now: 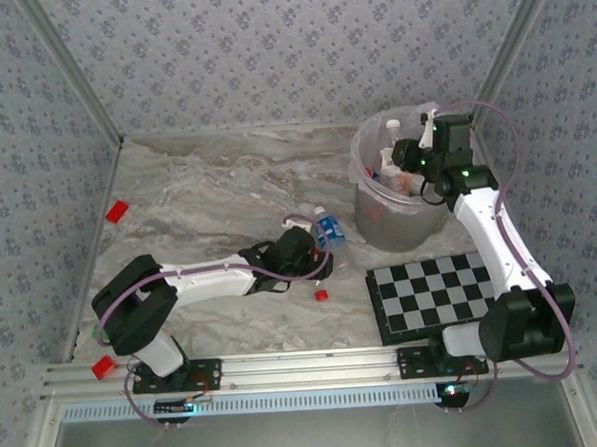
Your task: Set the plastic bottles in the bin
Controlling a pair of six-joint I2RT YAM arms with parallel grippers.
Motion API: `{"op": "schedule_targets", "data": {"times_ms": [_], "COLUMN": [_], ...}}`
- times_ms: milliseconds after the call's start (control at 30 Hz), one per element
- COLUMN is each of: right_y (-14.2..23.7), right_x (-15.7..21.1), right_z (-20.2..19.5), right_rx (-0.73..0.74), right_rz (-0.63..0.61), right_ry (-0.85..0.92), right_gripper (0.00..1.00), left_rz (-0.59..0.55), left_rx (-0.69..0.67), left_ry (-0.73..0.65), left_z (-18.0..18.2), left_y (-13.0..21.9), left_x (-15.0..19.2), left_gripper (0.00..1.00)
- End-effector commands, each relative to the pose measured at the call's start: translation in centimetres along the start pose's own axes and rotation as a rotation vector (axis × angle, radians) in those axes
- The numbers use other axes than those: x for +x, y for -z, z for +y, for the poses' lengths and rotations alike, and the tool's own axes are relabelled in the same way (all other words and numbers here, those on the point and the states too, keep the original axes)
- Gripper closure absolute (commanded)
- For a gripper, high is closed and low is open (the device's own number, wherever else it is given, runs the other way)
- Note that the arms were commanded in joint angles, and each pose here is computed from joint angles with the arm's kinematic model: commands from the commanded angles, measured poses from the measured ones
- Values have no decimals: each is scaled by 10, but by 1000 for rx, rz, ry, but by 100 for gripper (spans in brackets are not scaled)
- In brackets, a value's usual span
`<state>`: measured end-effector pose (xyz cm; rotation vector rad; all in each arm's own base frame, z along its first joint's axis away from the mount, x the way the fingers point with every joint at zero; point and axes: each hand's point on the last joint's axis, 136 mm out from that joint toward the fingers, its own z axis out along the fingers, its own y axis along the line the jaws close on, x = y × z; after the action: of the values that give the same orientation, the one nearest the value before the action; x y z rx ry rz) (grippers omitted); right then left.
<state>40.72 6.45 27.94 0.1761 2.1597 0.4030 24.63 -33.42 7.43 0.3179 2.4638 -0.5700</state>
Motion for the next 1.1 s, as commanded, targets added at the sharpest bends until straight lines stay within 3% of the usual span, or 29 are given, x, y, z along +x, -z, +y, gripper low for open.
{"op": "schedule_targets", "data": {"times_ms": [0,167,367,533,867,1067], "right_y": [19,70,116,130,127,126], "right_x": [45,-9,-30,-25,26,58], "right_z": [-1,15,22,30,83,102], "right_rx": [25,-23,-55,-127,-459,-489], "right_rz": [209,61,-52,-75,53,66], "right_ry": [-13,-3,21,19,20,76], "right_gripper": [58,41,38,38,38,39], "left_rz": [14,12,5,-17,-155,-264], "left_rx": [-40,-73,-87,-85,-52,24], "left_ry": [12,37,50,35,34,78], "left_z": [3,10,12,10,22,39], "left_y": [-6,-9,-13,-7,39,82], "left_x": [2,4,3,-6,-39,-53], "left_gripper": [10,19,32,42,54,58]}}
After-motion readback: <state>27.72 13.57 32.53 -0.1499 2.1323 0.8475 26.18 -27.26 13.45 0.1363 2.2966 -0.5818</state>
